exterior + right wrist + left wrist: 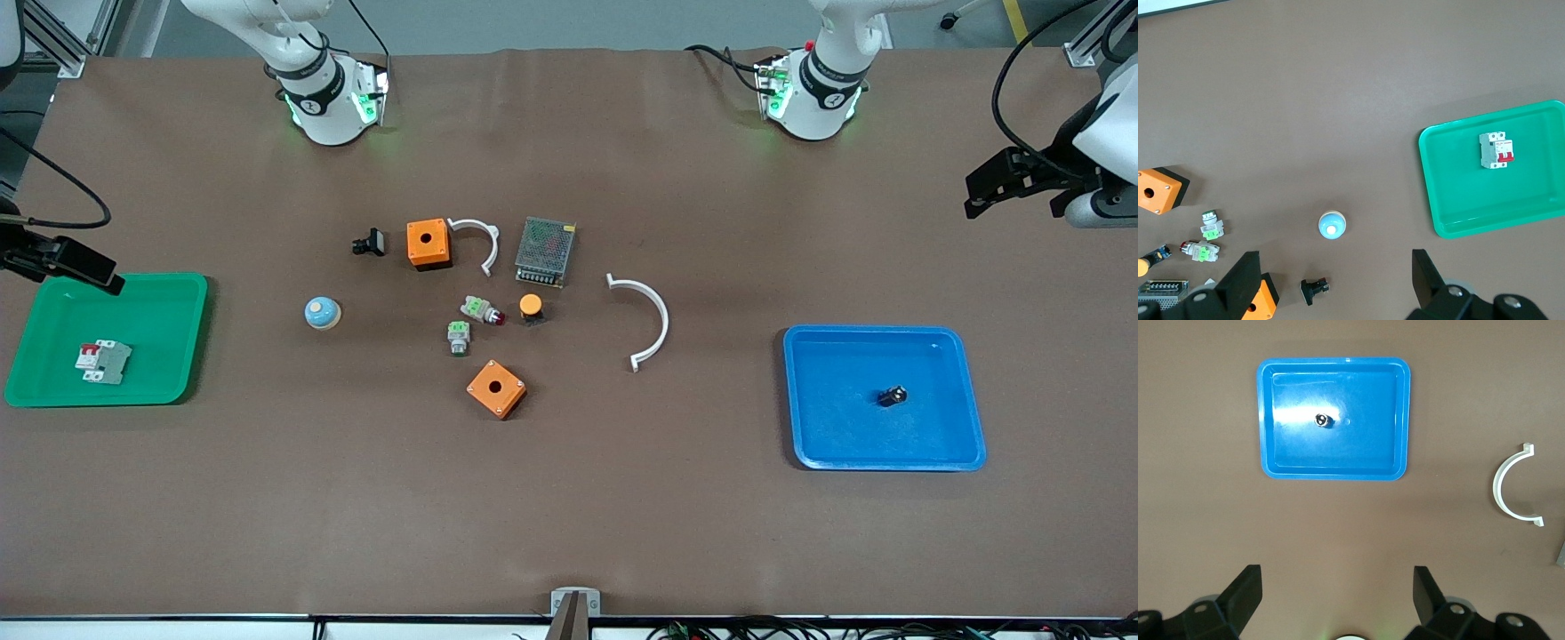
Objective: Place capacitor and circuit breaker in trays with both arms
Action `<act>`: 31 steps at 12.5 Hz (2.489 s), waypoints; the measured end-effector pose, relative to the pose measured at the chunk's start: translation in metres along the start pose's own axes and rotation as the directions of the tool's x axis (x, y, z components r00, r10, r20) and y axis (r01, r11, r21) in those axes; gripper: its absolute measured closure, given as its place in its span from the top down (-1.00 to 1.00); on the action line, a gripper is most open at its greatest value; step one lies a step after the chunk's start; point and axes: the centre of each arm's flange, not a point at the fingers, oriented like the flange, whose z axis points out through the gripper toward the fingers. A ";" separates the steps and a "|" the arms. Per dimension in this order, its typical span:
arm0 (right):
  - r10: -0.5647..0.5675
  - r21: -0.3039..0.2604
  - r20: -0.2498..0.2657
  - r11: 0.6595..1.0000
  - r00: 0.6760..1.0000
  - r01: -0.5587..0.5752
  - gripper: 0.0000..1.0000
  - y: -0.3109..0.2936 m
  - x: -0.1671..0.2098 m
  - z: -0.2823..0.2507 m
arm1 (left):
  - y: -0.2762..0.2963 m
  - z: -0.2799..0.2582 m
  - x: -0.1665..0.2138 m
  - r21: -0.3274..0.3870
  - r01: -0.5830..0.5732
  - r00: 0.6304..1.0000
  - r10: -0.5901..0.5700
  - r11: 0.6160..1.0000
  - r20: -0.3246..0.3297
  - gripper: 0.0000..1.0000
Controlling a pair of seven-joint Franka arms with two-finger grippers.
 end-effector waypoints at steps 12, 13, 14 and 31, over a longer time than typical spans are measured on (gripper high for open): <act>0.028 0.041 -0.010 0.999 1.000 -0.028 1.00 0.017 -0.001 -0.021 | 0.017 -0.009 -0.008 0.001 -0.031 0.999 0.031 1.000 -0.014 1.00; 0.029 0.040 0.000 0.999 1.000 -0.029 1.00 0.018 -0.002 -0.021 | 0.016 -0.010 -0.009 0.002 -0.030 0.999 0.030 1.000 -0.016 1.00; 0.029 0.040 0.004 0.999 1.000 -0.030 1.00 0.019 -0.002 -0.021 | 0.015 -0.010 -0.009 0.002 -0.029 0.999 0.029 1.000 -0.015 1.00; 0.015 0.036 0.005 0.999 1.000 -0.015 1.00 0.013 -0.003 -0.020 | 0.011 -0.011 -0.010 0.001 -0.021 1.000 0.021 1.000 -0.009 1.00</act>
